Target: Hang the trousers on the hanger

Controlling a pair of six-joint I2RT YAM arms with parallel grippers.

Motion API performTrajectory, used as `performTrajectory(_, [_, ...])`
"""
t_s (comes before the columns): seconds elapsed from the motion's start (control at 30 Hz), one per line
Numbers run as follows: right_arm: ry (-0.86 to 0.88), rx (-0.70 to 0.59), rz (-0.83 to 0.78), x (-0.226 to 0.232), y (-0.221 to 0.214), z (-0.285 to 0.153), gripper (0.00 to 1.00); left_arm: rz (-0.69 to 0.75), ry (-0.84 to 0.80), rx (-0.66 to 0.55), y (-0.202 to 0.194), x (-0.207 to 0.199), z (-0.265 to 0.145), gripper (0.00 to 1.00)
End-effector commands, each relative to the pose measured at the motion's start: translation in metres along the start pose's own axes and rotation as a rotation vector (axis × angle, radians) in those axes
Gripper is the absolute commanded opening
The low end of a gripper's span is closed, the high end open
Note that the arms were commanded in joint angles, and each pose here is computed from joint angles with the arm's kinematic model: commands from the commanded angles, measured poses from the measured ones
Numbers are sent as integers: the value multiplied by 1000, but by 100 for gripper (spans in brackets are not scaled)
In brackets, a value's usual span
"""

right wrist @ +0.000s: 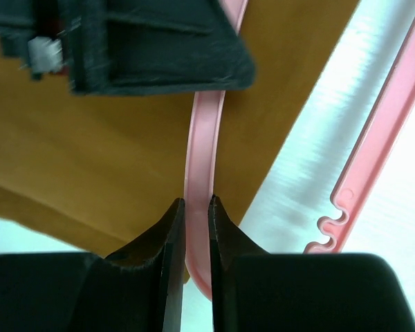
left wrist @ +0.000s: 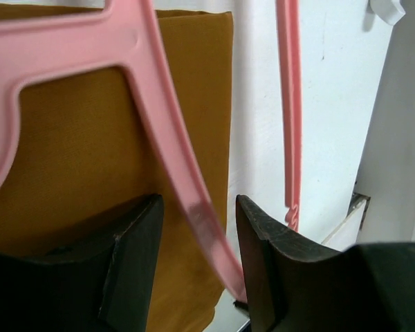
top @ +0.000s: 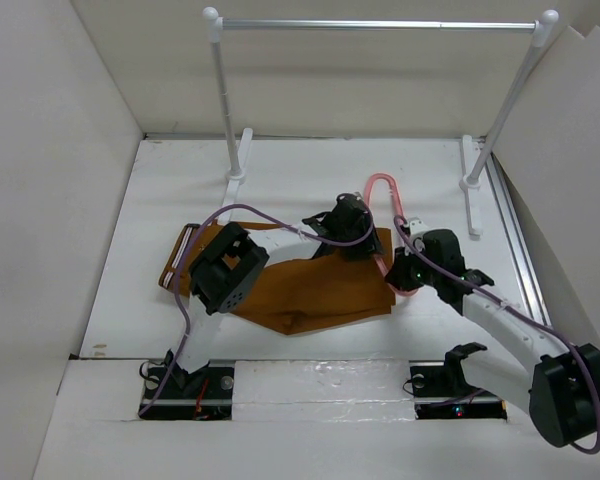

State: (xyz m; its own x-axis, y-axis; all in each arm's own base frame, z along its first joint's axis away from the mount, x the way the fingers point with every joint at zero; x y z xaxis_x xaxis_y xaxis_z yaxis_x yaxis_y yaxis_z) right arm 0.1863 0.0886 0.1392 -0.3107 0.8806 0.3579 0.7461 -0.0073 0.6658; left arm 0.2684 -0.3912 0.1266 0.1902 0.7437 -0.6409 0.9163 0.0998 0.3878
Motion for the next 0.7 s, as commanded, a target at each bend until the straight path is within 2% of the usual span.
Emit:
performTrajectory(0.0, [62, 6, -22, 5, -3, -7, 4, -16, -86, -34, 4, -14, -2, 42])
performTrajectory(0.1, [77, 4, -11, 7, -8, -11, 3, -41, -89, -51, 5, -14, -1, 38])
performTrajectory(0.33, [78, -20, 63, 10, -18, -26, 0, -88, -73, -123, 8, -13, -6, 18])
performTrajectory(0.47, [103, -12, 81, 11, -27, -30, 0, -90, -86, -157, 13, -18, -10, 14])
performTrajectory(0.5, [109, -16, 81, 12, -27, -32, 0, -93, -88, -162, 15, -19, -9, 11])
performTrajectory(0.53, [105, 3, 96, 12, -33, -35, 0, -92, -104, -173, 17, -23, -10, 0])
performTrajectory(0.63, [83, 12, 110, 10, -37, -41, 2, -84, -119, -183, 15, -28, -16, 0])
performTrajectory(0.67, [71, 15, 110, 10, -38, -43, 8, -84, -113, -200, 17, -28, -18, 0])
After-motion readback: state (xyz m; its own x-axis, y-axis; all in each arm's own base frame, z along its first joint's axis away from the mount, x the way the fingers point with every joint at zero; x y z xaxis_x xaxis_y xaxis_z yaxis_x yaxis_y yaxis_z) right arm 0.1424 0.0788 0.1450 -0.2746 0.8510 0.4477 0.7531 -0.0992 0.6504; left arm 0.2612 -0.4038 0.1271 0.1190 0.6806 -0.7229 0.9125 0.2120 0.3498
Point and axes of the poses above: each gripper's point midway between its finger pads, its own z axis out along the fingers, its own x axis along the line the jaws close on, y = z × x, the point moved 10 cm from there along -z, back along the fingers, and after that the axes turned 7 degrees about z, right-handed, at the moved point
